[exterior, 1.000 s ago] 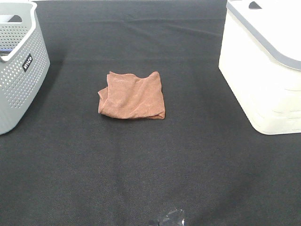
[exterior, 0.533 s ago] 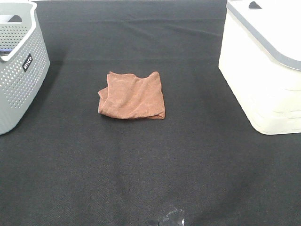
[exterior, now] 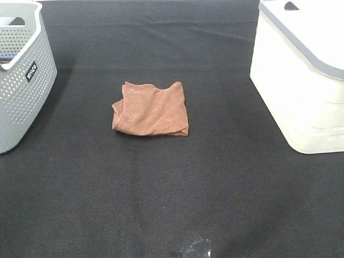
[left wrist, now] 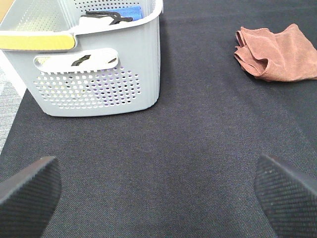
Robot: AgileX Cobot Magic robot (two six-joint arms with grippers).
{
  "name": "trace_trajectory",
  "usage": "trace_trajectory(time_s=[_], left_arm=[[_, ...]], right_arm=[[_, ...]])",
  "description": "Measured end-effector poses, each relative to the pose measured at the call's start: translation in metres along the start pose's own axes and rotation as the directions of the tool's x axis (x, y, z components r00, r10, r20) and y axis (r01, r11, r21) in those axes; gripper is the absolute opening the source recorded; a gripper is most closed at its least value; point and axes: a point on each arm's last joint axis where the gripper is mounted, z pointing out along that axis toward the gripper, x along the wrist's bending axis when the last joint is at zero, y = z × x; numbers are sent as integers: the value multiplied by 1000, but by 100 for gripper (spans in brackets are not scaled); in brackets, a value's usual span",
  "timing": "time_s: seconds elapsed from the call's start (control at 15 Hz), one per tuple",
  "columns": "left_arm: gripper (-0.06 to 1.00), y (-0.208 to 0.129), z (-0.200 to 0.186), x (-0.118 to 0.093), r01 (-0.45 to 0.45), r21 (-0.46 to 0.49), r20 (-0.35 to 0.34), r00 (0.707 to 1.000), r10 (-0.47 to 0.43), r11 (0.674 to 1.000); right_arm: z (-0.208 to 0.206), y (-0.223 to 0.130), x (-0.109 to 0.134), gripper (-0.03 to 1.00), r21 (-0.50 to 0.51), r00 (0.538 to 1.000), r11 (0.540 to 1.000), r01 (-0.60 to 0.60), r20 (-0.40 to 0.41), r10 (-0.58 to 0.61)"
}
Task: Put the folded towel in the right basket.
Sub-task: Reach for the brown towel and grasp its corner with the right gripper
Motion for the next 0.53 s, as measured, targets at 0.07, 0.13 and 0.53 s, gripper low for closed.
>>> trace_trajectory(time_s=[0.07,0.13,0.53], left_arm=[[99,0,0,0,0,0,0,1000,0,1000],[99,0,0,0,0,0,0,1000,0,1000],[99,0,0,0,0,0,0,1000,0,1000]], right_arm=[[10,10,2,97,34,999,999,-20,-30,21],[18,17,5,97,60,996,997,-41,-72,45],[114,35,54,97,230,946,973,-3,-316,77]])
